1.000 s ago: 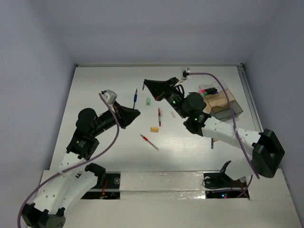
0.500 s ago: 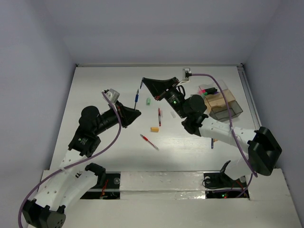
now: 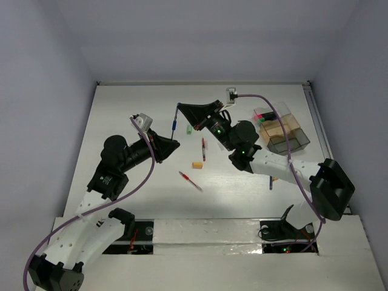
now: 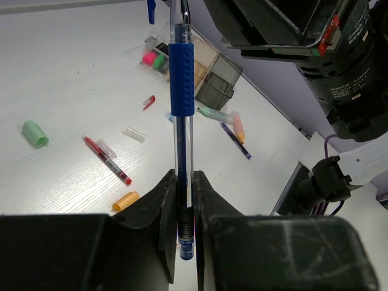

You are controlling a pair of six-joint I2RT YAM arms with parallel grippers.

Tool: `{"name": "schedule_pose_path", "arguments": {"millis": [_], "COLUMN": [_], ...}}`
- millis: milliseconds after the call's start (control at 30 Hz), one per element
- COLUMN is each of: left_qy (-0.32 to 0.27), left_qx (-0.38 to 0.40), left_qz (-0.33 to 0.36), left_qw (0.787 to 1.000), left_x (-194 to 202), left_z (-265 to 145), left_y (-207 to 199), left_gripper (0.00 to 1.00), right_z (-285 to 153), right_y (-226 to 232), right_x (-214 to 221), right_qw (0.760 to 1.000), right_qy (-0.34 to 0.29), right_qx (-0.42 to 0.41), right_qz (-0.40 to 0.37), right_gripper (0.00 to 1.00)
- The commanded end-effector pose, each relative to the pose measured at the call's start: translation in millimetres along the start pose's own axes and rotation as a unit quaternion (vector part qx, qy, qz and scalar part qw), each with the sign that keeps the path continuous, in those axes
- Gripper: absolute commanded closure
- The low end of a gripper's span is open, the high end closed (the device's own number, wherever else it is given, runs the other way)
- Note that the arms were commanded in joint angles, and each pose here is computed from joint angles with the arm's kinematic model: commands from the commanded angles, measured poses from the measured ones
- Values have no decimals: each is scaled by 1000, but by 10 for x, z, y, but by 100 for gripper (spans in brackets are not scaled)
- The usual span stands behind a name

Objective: Sort the stationery into containers
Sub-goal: Close the pen cap on the pen.

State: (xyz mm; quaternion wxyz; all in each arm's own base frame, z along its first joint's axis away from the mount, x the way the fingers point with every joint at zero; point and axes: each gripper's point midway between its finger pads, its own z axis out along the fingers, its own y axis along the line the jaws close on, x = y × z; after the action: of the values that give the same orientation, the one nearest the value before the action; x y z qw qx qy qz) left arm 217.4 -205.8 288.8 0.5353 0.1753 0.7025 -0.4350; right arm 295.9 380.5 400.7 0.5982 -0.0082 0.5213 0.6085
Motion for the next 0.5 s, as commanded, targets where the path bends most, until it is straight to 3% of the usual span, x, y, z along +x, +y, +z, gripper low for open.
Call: {"name": "schedule_pose_path", "arguments": {"millis": [0,467], "left_qy": [-15,-11], "left_qx": [8,2], "left_qz": [14,12], "left_qw": [1000,1000], "left_x": [-120,-106], "left_z": [-1,11], "left_y": [-47,-16], "left_gripper": [100,100], "right_z": [97,90], "right_y": [250,332], "right_x": [-251,-229], "right_qw": [999,998], "right_qy": [-35,-30], "right_qx": [-37,-51], "right_qz": [-4,-8], "right_gripper": [100,100]}}
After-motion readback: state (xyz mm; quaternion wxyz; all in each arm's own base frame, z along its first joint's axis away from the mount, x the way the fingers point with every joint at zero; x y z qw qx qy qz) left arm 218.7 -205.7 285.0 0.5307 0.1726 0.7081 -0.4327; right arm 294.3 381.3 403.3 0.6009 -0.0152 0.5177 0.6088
